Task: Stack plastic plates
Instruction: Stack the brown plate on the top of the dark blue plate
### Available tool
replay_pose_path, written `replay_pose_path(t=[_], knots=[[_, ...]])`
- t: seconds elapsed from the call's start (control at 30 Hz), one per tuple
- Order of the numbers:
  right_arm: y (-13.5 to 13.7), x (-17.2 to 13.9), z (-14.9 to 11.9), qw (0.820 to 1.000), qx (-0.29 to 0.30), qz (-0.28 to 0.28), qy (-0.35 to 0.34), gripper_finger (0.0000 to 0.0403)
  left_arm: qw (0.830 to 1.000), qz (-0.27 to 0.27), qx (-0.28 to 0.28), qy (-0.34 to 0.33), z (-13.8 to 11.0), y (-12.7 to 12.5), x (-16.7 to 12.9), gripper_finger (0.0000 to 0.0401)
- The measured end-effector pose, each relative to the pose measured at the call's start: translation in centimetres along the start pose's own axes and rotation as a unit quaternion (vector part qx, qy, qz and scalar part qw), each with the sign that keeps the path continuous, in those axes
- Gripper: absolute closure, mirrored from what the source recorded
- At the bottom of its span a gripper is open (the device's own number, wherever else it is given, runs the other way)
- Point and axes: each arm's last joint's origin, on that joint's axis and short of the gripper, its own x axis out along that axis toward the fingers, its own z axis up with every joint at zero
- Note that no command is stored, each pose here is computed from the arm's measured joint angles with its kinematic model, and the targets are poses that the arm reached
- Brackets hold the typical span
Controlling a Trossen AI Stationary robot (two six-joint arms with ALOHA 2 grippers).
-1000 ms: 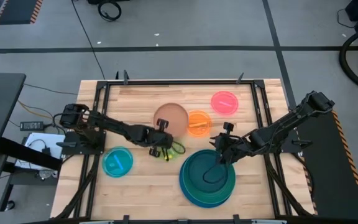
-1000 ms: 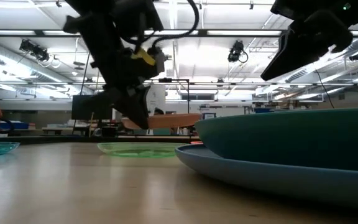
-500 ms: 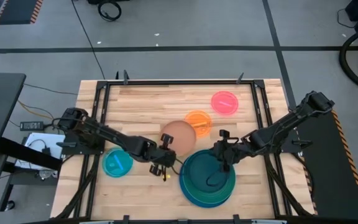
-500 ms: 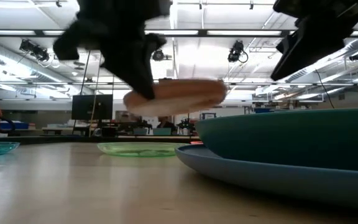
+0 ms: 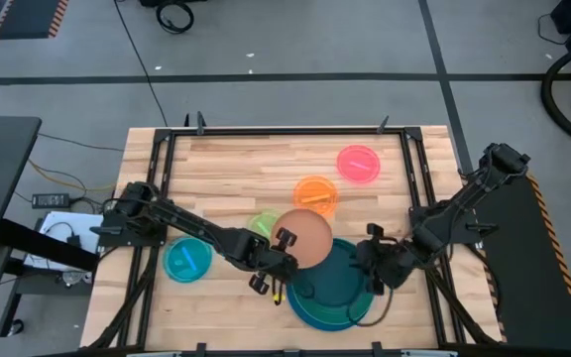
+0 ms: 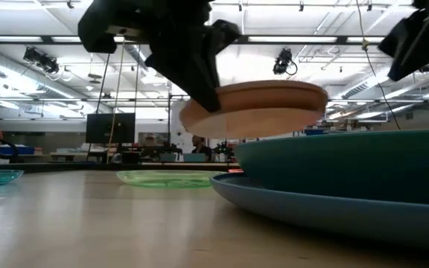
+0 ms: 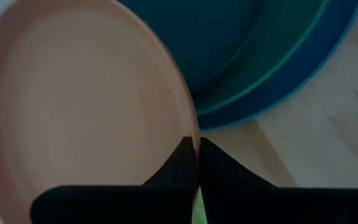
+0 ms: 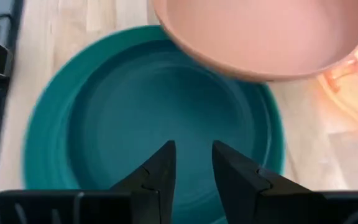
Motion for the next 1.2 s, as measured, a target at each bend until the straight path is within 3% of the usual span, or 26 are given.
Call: replay_pose_path(t=[0.43,0.57,0.87,1.2], knots=[[1.7,-2.4,-3.2,0.998,0.070,-0.007,0.000,0.0289,0.989,-0.002,0.148,-0.019,3.0,1.3,1.5,0.0388],[1.9,-2.7,-3.7,0.994,0.112,-0.003,0.002,0.0289,0.976,-0.003,0.218,-0.030,3.3,1.7,1.8,0.0388],[2.7,-3.6,-4.8,0.990,0.143,0.013,-0.009,0.0289,0.943,-0.070,0.311,-0.098,3.4,1.8,2.5,0.0388],[3.4,-4.2,-5.1,0.983,0.177,0.032,-0.039,0.0289,0.931,-0.080,0.342,-0.103,3.1,1.4,5.3,0.0376]])
